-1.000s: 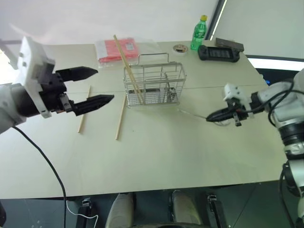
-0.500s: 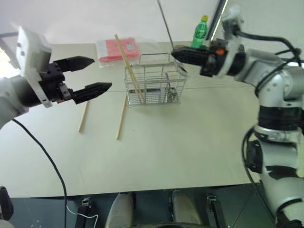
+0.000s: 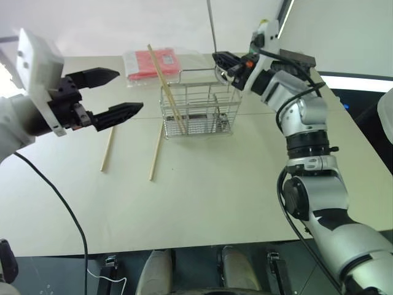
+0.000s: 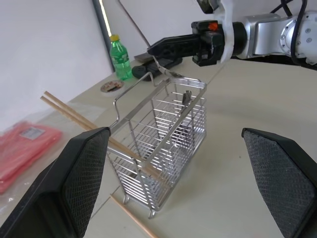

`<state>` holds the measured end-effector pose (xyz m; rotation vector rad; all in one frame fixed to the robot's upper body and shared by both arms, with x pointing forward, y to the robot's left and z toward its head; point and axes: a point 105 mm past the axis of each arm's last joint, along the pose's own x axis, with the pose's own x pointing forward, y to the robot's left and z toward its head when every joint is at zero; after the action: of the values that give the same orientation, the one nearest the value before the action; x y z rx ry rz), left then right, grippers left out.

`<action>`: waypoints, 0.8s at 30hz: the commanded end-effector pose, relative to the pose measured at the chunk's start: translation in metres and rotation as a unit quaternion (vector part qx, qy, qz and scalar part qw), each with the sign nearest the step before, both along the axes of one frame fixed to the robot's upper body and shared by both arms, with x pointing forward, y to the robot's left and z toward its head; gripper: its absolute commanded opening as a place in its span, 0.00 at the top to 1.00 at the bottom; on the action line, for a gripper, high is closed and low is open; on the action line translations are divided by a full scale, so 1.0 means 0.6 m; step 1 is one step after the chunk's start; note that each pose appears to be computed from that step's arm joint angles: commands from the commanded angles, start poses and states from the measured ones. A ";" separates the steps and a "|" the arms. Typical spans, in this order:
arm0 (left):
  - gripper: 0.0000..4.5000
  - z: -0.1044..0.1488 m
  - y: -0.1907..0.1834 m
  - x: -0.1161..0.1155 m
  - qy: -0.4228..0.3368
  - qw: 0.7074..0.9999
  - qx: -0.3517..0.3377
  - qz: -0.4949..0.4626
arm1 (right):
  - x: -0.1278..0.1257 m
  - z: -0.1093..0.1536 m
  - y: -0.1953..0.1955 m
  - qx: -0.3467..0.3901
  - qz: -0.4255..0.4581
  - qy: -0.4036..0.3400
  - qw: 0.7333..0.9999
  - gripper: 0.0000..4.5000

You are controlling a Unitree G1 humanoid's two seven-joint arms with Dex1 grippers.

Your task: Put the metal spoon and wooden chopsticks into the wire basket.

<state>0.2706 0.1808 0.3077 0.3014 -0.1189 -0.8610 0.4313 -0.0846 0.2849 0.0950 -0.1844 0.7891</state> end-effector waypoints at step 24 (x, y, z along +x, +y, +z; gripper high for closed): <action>0.00 0.035 0.003 -0.006 -0.035 0.999 0.003 0.010 | -0.001 -0.052 -0.018 0.056 -0.110 -0.026 0.992 0.56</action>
<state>0.2703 0.1820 0.3163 0.3035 -0.1358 -0.8415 0.4350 -0.0935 0.2404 0.1486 -0.2358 0.5575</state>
